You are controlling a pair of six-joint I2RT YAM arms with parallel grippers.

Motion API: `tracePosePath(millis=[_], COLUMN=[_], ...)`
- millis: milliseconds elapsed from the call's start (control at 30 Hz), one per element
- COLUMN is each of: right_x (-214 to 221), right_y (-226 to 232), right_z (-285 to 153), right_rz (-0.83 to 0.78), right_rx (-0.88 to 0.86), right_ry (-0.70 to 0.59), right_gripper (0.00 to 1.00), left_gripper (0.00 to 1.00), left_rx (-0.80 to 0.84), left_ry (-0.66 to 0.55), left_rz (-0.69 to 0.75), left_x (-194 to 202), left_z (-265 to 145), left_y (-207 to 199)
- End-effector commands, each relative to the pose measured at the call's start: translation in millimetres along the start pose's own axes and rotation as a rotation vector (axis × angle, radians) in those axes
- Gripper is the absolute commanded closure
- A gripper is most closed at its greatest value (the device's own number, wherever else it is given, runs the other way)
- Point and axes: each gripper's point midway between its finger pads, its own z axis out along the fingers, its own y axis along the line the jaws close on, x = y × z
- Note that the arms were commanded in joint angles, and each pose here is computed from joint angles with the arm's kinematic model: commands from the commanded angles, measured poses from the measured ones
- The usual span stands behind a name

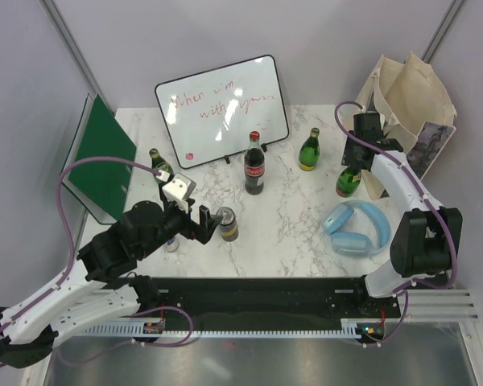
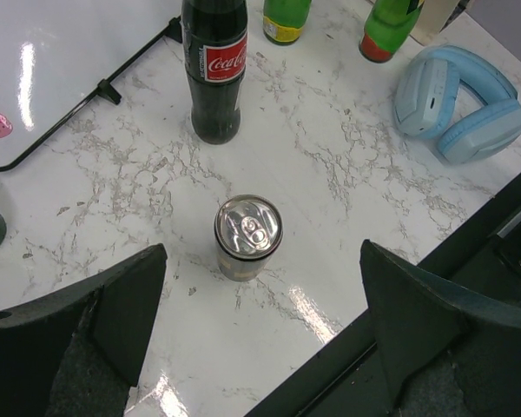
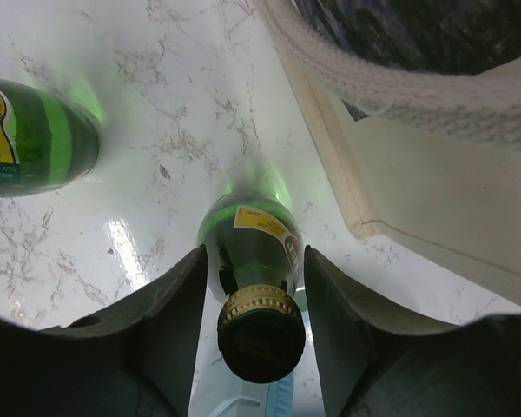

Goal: Place the beverage into the canvas bag

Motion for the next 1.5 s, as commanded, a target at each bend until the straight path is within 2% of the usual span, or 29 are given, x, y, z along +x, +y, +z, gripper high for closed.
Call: tracePosePath(millis=[0, 567, 800, 1067, 1167, 1200, 1467], right_x=[-17, -14, -18, -16, -15, -17, -42], right_y=[-3, -5, -6, -5, -5, -4, -1], right_z=[-12, -15, -16, -16, -15, -16, -36], right_rz=[0.008, -0.016, -0.021, -0.028, -0.03, -0.031, -0.019], right_rx=[-0.005, -0.019, -0.016, -0.024, -0.024, -0.026, -0.047], right_ry=[-0.071, -0.102, -0.124, -0.126, -0.122, -0.127, -0.18], right_gripper=[0.46, 0.47, 0.44, 0.51, 0.56, 0.66, 1.0], left_gripper=[0.01, 0.01, 0.01, 0.01, 0.01, 0.01, 0.01], left_rx=[-0.004, 0.017, 0.016, 0.012, 0.016, 0.015, 0.028], left_ry=[-0.039, -0.029, -0.031, -0.028, -0.029, -0.028, -0.04], left_rz=[0.02, 0.017, 0.018, 0.022, 0.021, 0.02, 0.006], left_x=[-8, -5, -6, -5, -6, -6, -7], left_z=[2, 3, 3, 4, 4, 4, 0], left_y=[1, -3, -3, -2, -3, -3, -4])
